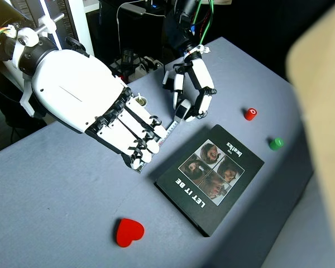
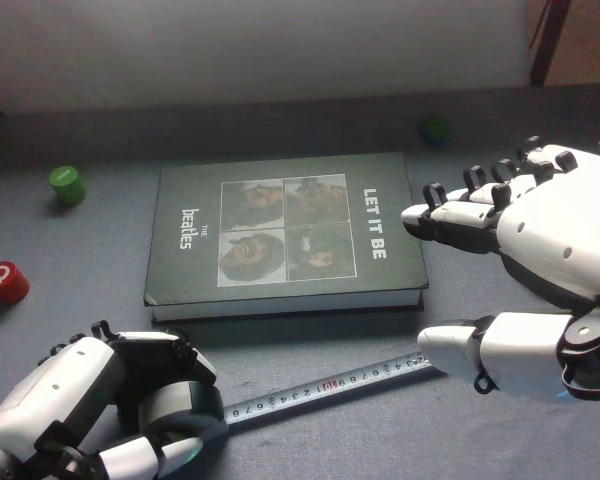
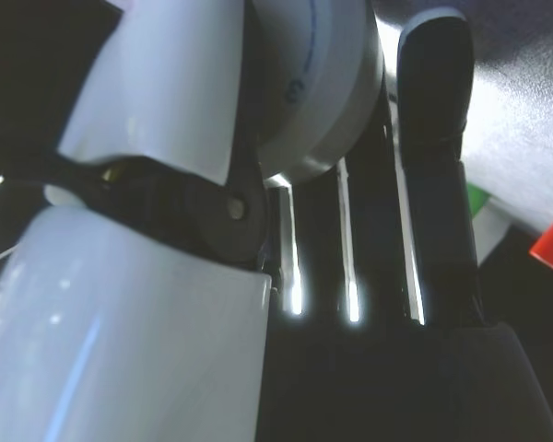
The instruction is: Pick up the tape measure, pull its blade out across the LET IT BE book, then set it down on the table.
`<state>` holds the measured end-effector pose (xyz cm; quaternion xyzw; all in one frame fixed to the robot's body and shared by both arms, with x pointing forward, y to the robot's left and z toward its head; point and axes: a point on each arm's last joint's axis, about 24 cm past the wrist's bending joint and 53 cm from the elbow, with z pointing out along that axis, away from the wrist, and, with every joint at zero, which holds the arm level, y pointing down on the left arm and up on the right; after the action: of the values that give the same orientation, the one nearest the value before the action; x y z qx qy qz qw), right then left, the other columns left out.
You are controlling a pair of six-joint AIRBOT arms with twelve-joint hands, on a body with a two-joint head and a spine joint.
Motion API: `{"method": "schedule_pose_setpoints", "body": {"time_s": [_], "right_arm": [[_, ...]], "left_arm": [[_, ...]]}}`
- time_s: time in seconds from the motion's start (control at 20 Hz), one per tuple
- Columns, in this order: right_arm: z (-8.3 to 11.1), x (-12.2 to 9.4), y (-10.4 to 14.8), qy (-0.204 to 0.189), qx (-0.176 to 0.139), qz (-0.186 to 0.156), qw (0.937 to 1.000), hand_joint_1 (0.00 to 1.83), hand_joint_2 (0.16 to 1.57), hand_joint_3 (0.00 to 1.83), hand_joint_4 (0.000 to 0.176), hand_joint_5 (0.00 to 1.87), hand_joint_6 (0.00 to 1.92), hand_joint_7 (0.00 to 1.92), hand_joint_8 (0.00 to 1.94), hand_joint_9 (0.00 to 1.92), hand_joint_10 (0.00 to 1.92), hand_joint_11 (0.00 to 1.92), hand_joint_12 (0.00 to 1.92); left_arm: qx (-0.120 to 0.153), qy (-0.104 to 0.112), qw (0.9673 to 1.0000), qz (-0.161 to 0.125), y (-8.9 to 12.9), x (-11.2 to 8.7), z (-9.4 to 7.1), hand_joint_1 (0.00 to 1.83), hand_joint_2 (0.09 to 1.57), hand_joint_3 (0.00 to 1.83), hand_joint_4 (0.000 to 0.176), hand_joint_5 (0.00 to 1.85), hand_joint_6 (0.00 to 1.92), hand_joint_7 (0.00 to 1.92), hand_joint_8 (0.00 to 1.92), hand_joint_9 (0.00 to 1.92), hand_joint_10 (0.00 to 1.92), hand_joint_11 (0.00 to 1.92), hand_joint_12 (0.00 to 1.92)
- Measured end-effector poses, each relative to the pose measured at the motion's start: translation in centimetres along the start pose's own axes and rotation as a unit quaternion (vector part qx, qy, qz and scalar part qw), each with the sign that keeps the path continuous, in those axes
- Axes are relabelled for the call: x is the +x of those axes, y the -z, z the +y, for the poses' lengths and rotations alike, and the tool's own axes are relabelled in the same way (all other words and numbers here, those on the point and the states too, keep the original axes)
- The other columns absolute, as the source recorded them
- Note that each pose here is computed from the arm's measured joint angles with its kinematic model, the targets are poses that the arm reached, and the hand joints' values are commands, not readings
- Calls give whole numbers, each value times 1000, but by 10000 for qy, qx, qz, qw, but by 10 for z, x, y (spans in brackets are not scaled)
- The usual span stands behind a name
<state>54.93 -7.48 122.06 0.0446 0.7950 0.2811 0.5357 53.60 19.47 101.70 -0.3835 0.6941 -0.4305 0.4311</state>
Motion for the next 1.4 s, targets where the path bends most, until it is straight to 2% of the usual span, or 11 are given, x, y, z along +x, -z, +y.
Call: {"method": "schedule_pose_setpoints", "body": {"time_s": [0.15, 0.35, 0.4, 0.5, 0.55, 0.65, 0.75, 0.85, 0.95, 1.15, 1.4], "right_arm": [[1, 0, 0, 1, -19, 8, 10000, 205, 1196, 0, 96, 202, 7, 240, 3, 278, 0, 0, 944], [7, -3, 0, 133, -157, -59, 9998, 212, 1198, 0, 96, 195, 2, 231, 1, 279, 0, 0, 913], [8, -3, 0, 143, -181, -51, 9997, 288, 1170, 0, 95, 214, 6, 234, 3, 277, 0, 0, 848], [13, -5, 1, 233, -251, -81, 9994, 559, 1073, 0, 21, 325, 14, 339, 12, 301, 3, 0, 865], [20, -12, 1, 379, -333, -173, 9986, 614, 1061, 0, 4, 307, 4, 324, 3, 291, 1, 0, 818], [30, -25, 2, 560, -445, -392, 9967, 735, 1057, 0, 0, 308, 3, 295, 1, 278, 2, 0, 726], [37, -31, 3, 715, -504, -498, 9949, 809, 1083, 1, 0, 363, 3, 338, 1, 314, 3, 35, 911], [40, -38, -2, 581, -517, -517, 9956, 887, 1081, 0, 0, 448, 6, 466, 5, 438, 13, 119, 955], [38, -48, -16, 637, -355, -498, 9961, 918, 1091, 0, 0, 521, 7, 578, 6, 557, 18, 206, 972], [30, -61, -57, 521, 95, -424, 9977, 954, 1125, 3, 0, 651, 17, 696, 11, 657, 19, 305, 974], [47, -75, -86, 418, 9, -724, 9965, 965, 1141, 1, 0, 727, 18, 742, 9, 704, 19, 329, 962]], "left_arm": [[19, -55, 9998, 165, -4, 5, -6, 1380, 1105, 0, 0, 966, 770, 1030, 919, 916, 1316, 904, 1198], [352, -329, 9978, 445, -21, 2, -48, 1380, 1104, 0, 0, 956, 792, 1056, 896, 903, 1305, 896, 1179], [508, -510, 9965, 436, -29, -6, -65, 1380, 1104, 0, 0, 948, 805, 1063, 887, 900, 1304, 892, 1173], [662, -622, 9952, 351, -39, -19, -85, 1380, 1104, 0, 0, 944, 820, 1069, 876, 897, 1305, 886, 1170], [739, -742, 9940, 309, -45, -27, -97, 1380, 1104, 0, 0, 945, 822, 1070, 875, 896, 1305, 896, 1175], [787, -925, 9921, 308, -55, -39, -113, 1380, 1104, 0, 0, 944, 820, 1068, 872, 898, 1310, 898, 1176], [850, -1034, 9905, 314, -64, -49, -130, 1381, 1103, 0, 0, 945, 829, 1069, 865, 899, 1310, 898, 1176], [877, -1077, 9899, 283, -71, -60, -144, 1381, 1104, 0, 0, 945, 816, 1067, 874, 898, 1313, 898, 1177], [816, -1123, 9901, 219, -72, -73, -152, 1381, 1104, 0, 0, 942, 813, 1054, 884, 915, 1305, 908, 1181], [441, -984, 9941, 77, -71, -94, -140, 1382, 1104, 1, 0, 929, 829, 1060, 875, 923, 1295, 916, 1167], [321, -552, 9979, -69, -72, -103, -139, 1382, 1102, 0, 0, 942, 819, 1065, 871, 917, 1291, 915, 1165]]}}
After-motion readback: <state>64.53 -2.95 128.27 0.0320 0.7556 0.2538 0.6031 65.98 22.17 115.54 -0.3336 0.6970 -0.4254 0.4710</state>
